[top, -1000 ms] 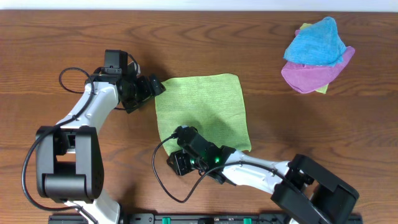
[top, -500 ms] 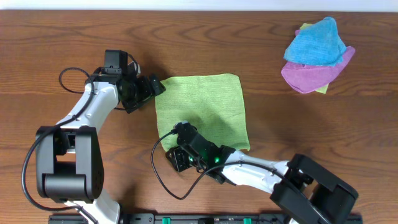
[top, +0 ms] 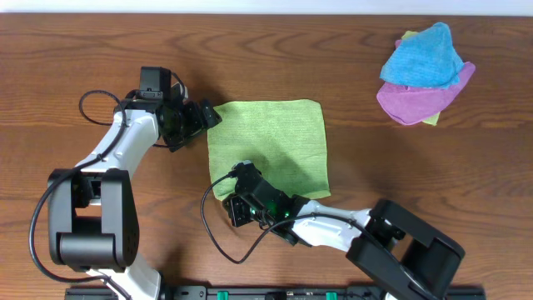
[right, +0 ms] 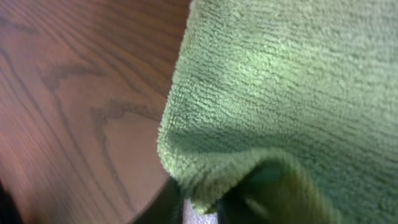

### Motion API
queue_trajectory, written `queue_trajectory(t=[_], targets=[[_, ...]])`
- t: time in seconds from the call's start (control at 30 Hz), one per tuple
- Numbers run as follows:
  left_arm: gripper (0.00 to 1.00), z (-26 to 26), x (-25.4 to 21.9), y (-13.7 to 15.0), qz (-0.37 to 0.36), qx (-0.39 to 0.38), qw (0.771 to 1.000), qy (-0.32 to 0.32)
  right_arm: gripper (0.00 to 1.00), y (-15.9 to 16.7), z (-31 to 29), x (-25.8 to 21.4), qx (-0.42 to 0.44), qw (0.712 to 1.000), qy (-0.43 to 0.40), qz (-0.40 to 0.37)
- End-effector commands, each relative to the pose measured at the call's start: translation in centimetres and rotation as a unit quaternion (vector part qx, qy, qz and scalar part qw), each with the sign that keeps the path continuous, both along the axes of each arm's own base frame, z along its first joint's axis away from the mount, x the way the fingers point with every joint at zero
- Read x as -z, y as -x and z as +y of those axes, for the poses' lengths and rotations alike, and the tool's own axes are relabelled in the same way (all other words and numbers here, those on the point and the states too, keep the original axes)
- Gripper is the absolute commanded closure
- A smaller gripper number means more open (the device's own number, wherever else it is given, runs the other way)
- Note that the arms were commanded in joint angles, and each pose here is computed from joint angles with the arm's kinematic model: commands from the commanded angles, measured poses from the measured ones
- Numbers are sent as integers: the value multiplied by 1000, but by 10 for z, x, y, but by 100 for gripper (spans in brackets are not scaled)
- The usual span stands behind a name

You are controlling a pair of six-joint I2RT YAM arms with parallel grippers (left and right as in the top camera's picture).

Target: Fold the cloth

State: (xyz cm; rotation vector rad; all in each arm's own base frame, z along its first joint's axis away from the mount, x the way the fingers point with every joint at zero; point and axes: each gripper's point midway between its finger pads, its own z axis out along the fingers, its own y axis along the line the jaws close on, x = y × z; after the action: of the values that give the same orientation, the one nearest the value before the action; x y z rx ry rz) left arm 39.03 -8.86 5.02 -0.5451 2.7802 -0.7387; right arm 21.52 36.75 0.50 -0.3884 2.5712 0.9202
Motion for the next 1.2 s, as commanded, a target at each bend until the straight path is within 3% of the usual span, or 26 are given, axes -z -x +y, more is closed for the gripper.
queue_trajectory(t=[0.0, 0.4, 0.5, 0.6, 0.7, 1.17], targets=[[3, 0, -10, -3, -16, 7, 1000, -1, 99, 8, 8, -1, -11, 1000, -18, 14], [3, -1, -11, -3, -16, 8, 1000, 2, 99, 9, 29, -86, -1, 986, -152, 62], [2, -1, -11, -3, -16, 8, 1000, 2, 96, 17, 31, -87, -6, 984, -158, 86], [2, -1, -11, -4, -18, 8, 1000, 1, 85, 20, 32, -85, -7, 984, -153, 86], [2, -1, -12, -6, -24, 11, 1000, 0, 81, 21, 31, -83, -7, 985, -149, 89], [2, -1, -15, -13, -42, 11, 999, 1, 75, 30, 36, -73, 23, 978, -151, 142]])
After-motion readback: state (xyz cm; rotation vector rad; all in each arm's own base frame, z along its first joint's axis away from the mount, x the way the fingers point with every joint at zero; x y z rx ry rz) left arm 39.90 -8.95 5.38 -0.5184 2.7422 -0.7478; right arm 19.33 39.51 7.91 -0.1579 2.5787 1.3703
